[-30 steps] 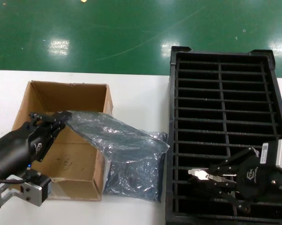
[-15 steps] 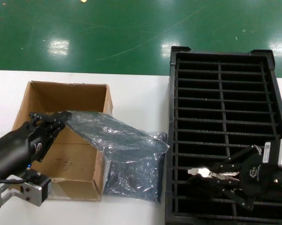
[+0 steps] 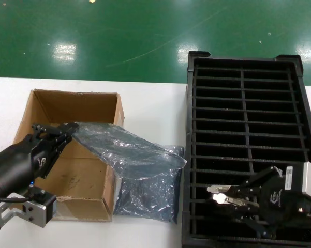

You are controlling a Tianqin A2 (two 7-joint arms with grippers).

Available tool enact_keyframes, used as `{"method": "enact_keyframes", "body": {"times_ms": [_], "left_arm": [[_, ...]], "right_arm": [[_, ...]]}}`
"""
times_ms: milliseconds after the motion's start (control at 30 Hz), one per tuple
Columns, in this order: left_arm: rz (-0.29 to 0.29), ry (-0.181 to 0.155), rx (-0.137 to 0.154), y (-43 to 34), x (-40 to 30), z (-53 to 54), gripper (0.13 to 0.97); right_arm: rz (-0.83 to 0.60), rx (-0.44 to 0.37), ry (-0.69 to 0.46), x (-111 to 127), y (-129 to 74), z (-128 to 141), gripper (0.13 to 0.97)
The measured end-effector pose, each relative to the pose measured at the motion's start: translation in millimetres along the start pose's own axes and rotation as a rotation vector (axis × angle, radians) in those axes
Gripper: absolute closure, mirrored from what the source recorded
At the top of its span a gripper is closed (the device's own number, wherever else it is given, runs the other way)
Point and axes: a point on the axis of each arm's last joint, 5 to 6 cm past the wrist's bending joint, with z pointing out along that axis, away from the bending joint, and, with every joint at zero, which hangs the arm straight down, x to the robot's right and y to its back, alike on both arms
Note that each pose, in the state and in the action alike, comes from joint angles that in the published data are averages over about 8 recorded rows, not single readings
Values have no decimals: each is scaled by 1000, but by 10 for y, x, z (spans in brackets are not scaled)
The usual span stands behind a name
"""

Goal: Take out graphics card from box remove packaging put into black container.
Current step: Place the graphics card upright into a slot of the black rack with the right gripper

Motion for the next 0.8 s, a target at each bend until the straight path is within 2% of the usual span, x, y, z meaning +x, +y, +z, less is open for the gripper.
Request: {"method": "enact_keyframes", "body": {"times_ms": [800], "left_arm": [[0, 0, 0, 0, 0, 0, 958]], "right_arm": [[-2, -4, -57, 25, 79, 168, 906]]}}
